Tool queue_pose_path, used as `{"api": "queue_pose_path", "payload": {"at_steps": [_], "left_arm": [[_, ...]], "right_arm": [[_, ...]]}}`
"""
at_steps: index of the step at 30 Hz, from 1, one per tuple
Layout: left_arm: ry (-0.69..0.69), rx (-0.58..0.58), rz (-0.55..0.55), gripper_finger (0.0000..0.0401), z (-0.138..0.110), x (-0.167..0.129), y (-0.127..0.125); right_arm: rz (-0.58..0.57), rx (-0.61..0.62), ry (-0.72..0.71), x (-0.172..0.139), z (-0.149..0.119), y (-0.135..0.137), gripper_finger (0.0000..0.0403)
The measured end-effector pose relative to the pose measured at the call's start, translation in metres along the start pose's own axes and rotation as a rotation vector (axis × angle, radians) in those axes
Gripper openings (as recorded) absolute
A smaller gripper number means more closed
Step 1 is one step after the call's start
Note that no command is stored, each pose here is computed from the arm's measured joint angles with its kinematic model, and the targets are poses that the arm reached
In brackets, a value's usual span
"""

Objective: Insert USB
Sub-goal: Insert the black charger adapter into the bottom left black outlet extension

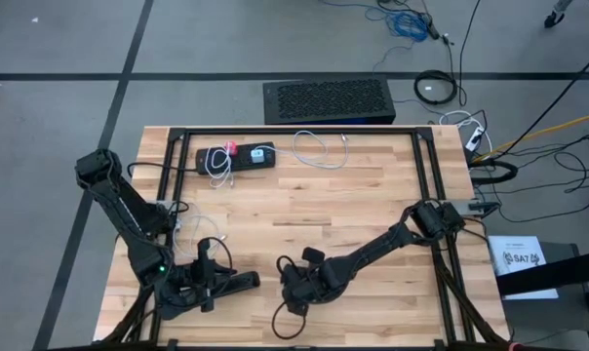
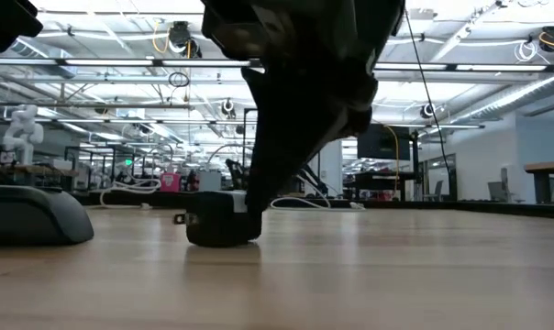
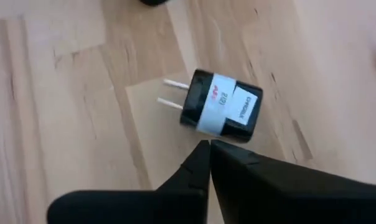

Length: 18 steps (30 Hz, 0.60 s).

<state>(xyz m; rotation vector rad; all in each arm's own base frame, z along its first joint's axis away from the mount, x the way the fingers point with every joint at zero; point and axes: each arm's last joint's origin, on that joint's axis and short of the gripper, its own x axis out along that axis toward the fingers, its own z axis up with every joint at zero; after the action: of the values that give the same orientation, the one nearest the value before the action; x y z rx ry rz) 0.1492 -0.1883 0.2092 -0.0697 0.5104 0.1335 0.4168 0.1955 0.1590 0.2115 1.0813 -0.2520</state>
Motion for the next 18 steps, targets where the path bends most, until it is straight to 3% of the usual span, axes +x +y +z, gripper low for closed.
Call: {"api": "queue_pose_path", "payload": {"at_steps": [8,15,18], "left_arm": [[0.001,-0.001,-0.001,0.0006,0.000,0.000,0.000],[0.028,0.000,-0.026,0.0006,-0.001,0.000,-0.001],[0.045,0.000,-0.040,0.0006,-0.001,0.000,-0.001]], "right_arm": [[-0.033,0.032,0.011,-0.001,-0.006,0.000,0.0012],[-0.062,-0.092,0.076,-0.004,-0.003,-0.013,0.0065],[-0.036,-0.203,0.122,-0.001,0.002,-0.021,0.0098]]}}
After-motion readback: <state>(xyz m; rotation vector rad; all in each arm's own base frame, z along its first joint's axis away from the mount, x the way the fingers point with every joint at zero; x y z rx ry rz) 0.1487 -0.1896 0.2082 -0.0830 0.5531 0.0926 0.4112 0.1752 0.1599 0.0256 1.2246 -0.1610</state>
